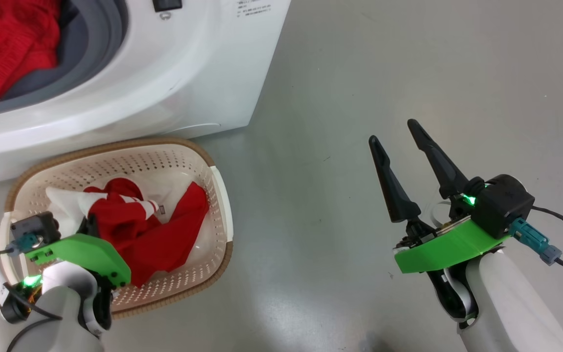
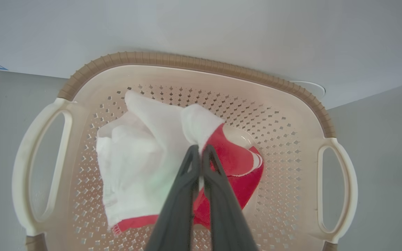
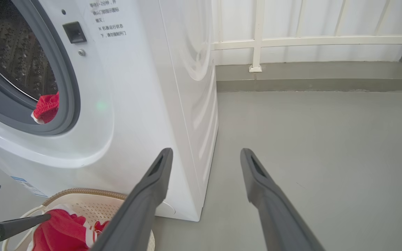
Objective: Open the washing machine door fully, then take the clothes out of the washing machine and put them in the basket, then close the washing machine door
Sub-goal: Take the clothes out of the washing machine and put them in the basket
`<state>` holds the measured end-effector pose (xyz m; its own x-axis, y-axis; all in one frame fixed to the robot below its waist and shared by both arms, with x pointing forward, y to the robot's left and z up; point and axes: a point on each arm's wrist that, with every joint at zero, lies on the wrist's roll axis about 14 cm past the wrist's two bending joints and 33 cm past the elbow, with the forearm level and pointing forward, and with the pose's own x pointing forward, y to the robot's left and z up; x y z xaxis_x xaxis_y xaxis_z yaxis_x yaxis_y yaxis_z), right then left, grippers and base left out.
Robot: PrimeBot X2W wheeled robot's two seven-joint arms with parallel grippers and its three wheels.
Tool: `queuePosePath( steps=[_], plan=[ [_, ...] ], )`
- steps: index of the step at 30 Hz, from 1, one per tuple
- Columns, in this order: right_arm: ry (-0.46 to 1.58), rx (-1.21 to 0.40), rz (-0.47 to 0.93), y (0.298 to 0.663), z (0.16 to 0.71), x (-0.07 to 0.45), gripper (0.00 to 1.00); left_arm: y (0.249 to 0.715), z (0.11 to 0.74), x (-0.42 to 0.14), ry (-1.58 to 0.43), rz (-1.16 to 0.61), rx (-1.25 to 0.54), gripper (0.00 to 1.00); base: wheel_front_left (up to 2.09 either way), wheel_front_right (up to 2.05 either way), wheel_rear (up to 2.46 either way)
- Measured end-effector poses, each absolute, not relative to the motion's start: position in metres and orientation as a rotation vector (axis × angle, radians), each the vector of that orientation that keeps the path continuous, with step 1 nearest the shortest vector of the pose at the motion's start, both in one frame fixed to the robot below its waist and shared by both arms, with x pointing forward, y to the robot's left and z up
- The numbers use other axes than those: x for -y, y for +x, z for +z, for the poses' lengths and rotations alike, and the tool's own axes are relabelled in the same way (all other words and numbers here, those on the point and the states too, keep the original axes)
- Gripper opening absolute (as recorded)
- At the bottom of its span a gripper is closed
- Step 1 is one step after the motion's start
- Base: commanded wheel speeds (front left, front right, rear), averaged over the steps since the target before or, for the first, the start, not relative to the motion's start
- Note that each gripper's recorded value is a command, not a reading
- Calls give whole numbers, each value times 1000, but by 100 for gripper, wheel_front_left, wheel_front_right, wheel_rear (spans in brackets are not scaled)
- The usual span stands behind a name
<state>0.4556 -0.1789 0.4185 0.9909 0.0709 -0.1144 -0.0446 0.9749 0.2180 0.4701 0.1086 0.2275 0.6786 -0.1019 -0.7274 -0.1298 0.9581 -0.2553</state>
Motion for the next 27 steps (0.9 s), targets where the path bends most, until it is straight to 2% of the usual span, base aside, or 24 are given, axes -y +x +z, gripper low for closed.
queuePosePath(
  steps=[1,10,27],
  plan=[
    [217,-124,58,455,418,179,100,471,227,-108,-298,18,-827,100,0,0,0],
    [217,-131,57,456,416,179,100,475,226,-108,-275,6,-808,100,0,0,0],
    [189,-106,65,460,424,179,100,526,290,-108,-257,-39,-521,100,0,0,0]
  ],
)
